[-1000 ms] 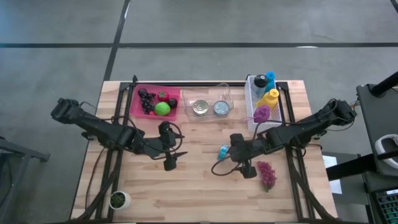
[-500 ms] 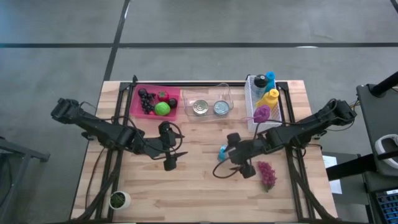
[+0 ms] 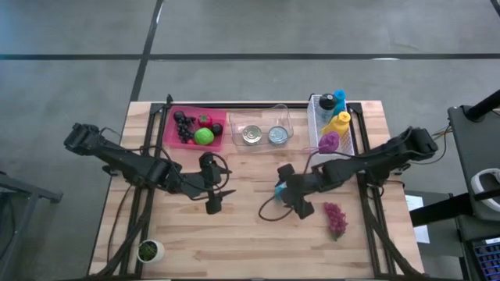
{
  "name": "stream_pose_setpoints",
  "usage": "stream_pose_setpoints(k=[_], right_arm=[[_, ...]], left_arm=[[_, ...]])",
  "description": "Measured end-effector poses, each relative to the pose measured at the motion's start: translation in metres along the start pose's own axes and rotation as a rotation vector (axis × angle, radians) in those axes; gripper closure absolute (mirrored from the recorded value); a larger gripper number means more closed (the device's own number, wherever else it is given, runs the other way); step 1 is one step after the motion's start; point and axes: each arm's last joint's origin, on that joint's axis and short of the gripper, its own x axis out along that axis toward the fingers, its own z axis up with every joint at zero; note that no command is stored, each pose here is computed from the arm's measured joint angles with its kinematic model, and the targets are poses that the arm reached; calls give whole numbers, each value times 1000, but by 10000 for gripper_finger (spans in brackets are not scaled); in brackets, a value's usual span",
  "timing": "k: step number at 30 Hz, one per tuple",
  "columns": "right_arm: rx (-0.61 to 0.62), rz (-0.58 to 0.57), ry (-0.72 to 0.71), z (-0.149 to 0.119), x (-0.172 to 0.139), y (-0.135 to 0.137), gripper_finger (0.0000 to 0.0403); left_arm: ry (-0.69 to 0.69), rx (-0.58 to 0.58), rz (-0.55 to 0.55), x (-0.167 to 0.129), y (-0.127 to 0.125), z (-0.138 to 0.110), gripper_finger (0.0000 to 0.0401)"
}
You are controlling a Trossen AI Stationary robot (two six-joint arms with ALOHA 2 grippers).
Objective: Pick & Place Food Item
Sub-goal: Put the blue tuna can into the transparent bin
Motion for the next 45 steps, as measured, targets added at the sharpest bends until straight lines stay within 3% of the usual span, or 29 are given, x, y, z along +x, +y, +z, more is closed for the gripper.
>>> stream_pose_setpoints(k=[8,21,34,45], right_arm=[[-4,1,55,-8,15,-16,35],[-55,83,123,-17,36,-13,35],[145,70,131,-17,33,-13,35],[144,74,168,-21,44,-12,36]], left_arm=[[0,0,0,0,0,0,105],[1,0,1,0,0,0,90],[6,1,2,0,0,-1,78],[7,2,2,0,0,-1,87]])
